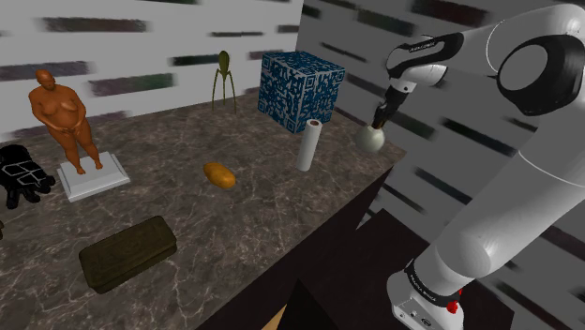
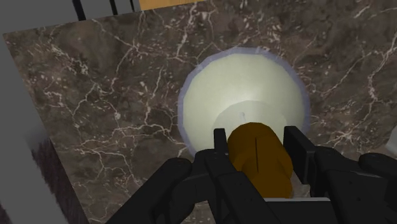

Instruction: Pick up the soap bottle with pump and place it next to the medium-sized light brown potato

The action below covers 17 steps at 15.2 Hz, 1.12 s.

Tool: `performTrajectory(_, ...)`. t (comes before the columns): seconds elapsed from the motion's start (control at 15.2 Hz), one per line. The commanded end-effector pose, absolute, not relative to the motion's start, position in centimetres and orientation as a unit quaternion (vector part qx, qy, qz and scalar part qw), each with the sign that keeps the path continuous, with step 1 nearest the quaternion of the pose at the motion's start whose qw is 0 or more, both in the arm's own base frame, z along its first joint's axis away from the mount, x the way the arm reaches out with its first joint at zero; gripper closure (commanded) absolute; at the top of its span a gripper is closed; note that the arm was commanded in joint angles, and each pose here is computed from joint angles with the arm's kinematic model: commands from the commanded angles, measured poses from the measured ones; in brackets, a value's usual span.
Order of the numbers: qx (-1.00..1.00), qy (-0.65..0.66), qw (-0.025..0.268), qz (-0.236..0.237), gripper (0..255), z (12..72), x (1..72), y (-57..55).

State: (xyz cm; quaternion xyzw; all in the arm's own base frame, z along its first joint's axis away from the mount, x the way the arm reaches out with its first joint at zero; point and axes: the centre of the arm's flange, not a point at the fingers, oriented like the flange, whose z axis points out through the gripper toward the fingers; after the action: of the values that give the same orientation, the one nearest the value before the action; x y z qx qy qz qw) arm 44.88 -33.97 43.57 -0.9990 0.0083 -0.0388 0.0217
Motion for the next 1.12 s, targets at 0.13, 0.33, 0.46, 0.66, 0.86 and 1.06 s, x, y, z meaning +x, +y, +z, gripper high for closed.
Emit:
performTrajectory(0.13, -0.999, 0.008, 0.022, -0.039, 255, 45.7, 44.9, -33.8)
performTrajectory(0.33, -0.999, 0.008, 0.022, -0.039, 255, 47.3, 44.9, -33.8)
performTrajectory(0.46, -0.999, 0.008, 0.022, -0.039, 255, 48.4, 44.9, -33.8)
performTrajectory(0.66, -0.999, 0.008, 0.022, -0.039, 255, 49.9, 44.9, -33.8)
performTrajectory(0.86, -0.999, 0.008, 0.022, -0.039, 255, 51.5, 44.9, -33.8)
performTrajectory(1.06, -0.999, 0.008, 0.022, -0.039, 255, 53.1, 44.9, -33.8)
